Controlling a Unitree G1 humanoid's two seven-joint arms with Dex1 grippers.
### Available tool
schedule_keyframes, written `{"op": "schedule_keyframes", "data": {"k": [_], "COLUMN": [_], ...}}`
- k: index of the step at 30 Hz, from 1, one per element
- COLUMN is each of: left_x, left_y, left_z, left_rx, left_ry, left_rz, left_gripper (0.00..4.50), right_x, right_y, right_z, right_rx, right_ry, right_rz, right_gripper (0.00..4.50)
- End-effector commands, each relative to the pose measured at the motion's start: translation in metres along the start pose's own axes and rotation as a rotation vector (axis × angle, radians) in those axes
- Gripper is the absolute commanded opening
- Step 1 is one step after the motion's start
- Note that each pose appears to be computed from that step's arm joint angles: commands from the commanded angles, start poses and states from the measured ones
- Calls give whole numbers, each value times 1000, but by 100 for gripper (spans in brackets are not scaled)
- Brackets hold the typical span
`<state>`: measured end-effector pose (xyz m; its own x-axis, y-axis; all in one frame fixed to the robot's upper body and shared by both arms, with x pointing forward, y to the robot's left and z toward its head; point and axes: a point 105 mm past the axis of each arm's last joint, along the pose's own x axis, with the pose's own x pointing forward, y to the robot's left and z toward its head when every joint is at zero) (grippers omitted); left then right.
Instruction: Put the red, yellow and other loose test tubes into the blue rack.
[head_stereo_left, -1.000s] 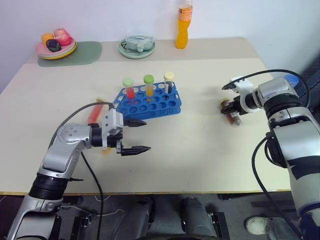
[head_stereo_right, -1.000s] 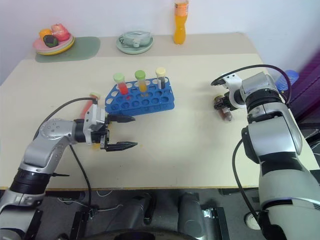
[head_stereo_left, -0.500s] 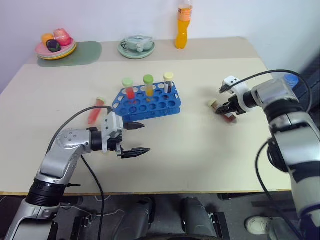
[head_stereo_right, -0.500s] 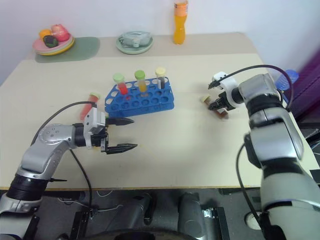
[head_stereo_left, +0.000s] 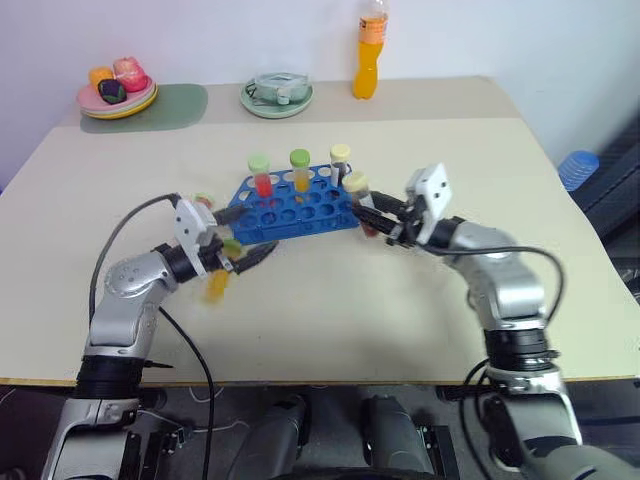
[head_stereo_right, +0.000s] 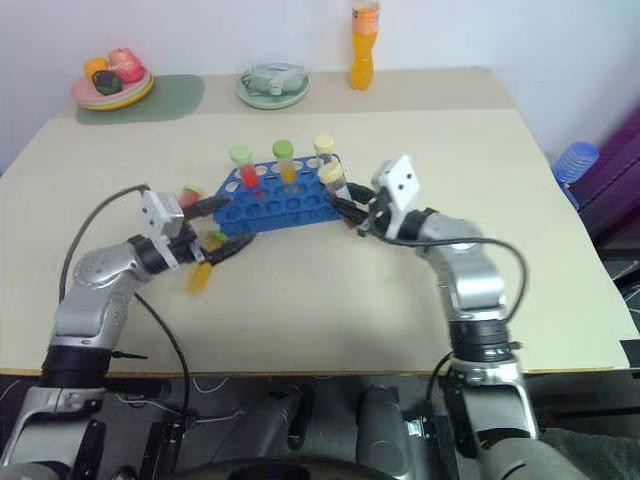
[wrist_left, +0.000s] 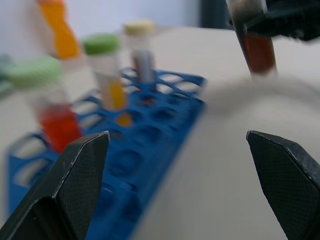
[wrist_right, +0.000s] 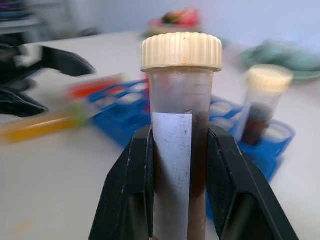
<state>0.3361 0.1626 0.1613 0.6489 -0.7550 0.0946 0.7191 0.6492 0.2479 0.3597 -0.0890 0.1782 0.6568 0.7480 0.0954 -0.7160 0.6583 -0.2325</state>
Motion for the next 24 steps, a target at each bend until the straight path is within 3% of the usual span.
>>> {"op": "schedule_keyframes", "data": {"k": [1,8,24], "left_x": [-1,-1,-25], "left_y": [15,19,20], "left_z": [15,17,9], "left_rx": [54,75,72], "left_ry": [-63,-66,-18], "left_rz": [88,103,142], "left_gripper": [450,450,450], "right_x": [16,42,72], "right_y": [-6,-15,6], "right_z": [16,3,-14], "right_rx": [-99,-79,-21], "right_ry": [-157,-245,-249], "right_rz": [-119,-287,-239], "right_gripper": [78,78,78]}}
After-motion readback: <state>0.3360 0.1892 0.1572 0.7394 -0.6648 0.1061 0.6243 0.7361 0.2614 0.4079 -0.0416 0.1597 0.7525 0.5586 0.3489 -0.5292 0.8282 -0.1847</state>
